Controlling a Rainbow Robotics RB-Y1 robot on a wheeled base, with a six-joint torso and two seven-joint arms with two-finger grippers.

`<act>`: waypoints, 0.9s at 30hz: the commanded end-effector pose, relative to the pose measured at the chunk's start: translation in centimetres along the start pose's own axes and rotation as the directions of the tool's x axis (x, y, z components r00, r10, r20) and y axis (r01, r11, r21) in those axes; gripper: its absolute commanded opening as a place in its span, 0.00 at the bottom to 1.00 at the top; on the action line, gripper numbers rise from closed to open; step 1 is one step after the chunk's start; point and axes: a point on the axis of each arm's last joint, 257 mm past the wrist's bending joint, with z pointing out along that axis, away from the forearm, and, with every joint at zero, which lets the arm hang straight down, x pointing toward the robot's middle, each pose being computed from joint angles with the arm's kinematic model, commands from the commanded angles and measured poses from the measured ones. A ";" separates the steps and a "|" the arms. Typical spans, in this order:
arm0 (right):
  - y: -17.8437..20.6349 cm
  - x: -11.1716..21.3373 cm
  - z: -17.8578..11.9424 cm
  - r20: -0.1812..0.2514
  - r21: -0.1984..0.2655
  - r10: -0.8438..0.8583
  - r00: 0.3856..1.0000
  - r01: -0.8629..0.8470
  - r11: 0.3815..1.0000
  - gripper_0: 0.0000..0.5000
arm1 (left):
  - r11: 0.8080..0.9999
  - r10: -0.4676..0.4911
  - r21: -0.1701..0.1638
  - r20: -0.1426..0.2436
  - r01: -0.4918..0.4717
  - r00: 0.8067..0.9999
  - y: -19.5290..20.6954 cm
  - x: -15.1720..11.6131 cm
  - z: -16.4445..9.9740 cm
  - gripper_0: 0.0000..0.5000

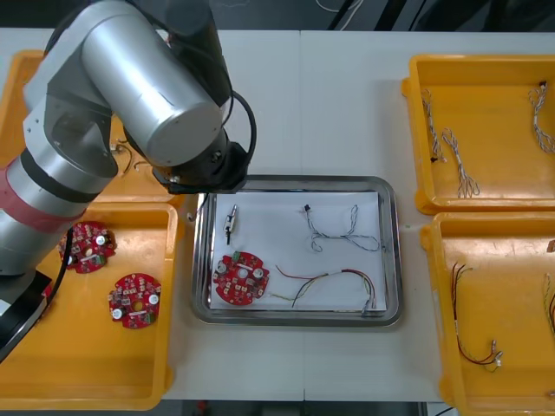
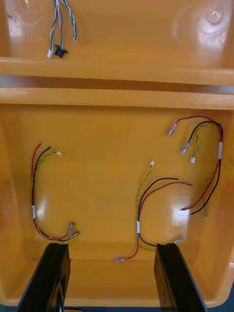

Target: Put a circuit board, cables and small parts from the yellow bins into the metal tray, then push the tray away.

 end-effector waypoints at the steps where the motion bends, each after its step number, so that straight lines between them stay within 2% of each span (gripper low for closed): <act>1: -1.0 0.0 -0.6 0.008 0.025 -0.035 0.999 0.034 0.999 1.00 | 1.000 -0.002 0.013 0.035 0.002 0.999 -3.0 -0.2 -0.2 0.00; 3: -1.0 -0.1 -0.6 0.008 0.023 -0.036 0.999 0.036 0.999 1.00 | 1.000 -0.003 0.005 0.029 0.002 1.000 -3.3 0.0 0.8 0.00; 14: -0.7 -0.1 -0.6 0.012 0.014 -0.043 0.999 0.043 0.999 1.00 | 1.000 -0.024 -0.005 0.059 0.024 0.998 -4.9 -0.3 6.9 0.00; 22: -0.7 0.0 -0.3 0.018 0.009 -0.040 0.999 0.040 0.999 1.00 | 0.999 -0.039 0.010 0.059 0.038 0.997 -5.4 0.6 8.4 0.00; 27: -0.9 -0.1 0.0 0.032 0.013 -0.038 0.999 0.037 0.999 1.00 | 0.999 -0.043 0.009 0.055 0.043 0.998 -5.6 1.0 8.7 0.00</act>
